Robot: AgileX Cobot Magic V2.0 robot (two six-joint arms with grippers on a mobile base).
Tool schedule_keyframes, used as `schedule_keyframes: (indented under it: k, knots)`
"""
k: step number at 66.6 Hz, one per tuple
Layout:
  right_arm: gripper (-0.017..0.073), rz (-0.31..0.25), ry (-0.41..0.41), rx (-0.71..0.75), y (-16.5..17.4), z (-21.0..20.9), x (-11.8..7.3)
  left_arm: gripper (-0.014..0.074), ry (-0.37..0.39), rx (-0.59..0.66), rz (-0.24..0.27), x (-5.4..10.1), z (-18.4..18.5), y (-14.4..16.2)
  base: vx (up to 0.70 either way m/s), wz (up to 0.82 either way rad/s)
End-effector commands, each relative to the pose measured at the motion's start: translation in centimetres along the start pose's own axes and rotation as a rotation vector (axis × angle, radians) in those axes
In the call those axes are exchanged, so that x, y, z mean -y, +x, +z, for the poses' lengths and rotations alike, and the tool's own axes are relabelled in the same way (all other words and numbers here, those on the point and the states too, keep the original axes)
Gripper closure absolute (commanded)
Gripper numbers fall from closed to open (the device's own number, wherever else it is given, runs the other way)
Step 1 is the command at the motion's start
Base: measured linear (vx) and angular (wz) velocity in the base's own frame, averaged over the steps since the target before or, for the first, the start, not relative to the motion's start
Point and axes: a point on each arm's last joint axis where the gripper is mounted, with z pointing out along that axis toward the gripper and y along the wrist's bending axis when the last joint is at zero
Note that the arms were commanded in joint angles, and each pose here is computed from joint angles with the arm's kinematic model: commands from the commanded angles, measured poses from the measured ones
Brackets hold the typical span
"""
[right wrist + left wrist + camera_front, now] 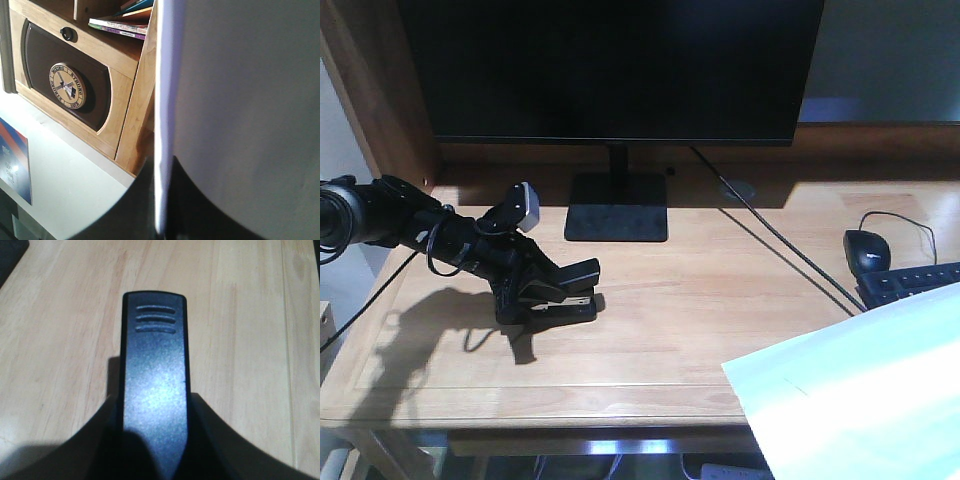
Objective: Grab stapler and paper to desk for stapling
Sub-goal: 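Hold the stapler just above the desk with the left gripper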
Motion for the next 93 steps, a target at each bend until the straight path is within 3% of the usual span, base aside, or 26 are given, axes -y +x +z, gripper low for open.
schedule_keyframes:
  k: [1, 13, 27, 36, 55, 93]
  knots:
    - [0.0561, -0.011, -0.076, 0.011, -0.4, 0.2, -1.3, 0.0291, -0.045, 0.082, 0.031, 0.0, -1.8, -3.0, 0.0, 0.0]
    - [0.0561, -0.011, -0.076, 0.011, -0.4, 0.2, -1.3, 0.02, -0.032, 0.108, 0.028, 0.2, -2.1, -3.5, 0.0, 0.0]
    - [0.0561, -0.011, -0.076, 0.011, -0.4, 0.2, -1.3, 0.0202, -0.069, 0.141, 0.071, 0.8, -3.8, -5.6, 0.0, 0.0]
    - [0.0561, -0.011, -0.076, 0.011, -0.4, 0.2, -1.3, 0.0268, -0.085, 0.148, 0.094, 1.2, -4.7, -6.5, 0.0, 0.0]
    - [0.0561, -0.011, -0.076, 0.011, -0.4, 0.2, -1.3, 0.0603, -0.055, 0.142, 0.093, 1.3, -4.4, -6.2, 0.0, 0.0]
    - [0.0561, -0.011, -0.076, 0.011, -0.4, 0.2, -1.3, 0.0601, -0.05, 0.127, 0.099, 1.3, -4.3, -5.9, 0.0, 0.0]
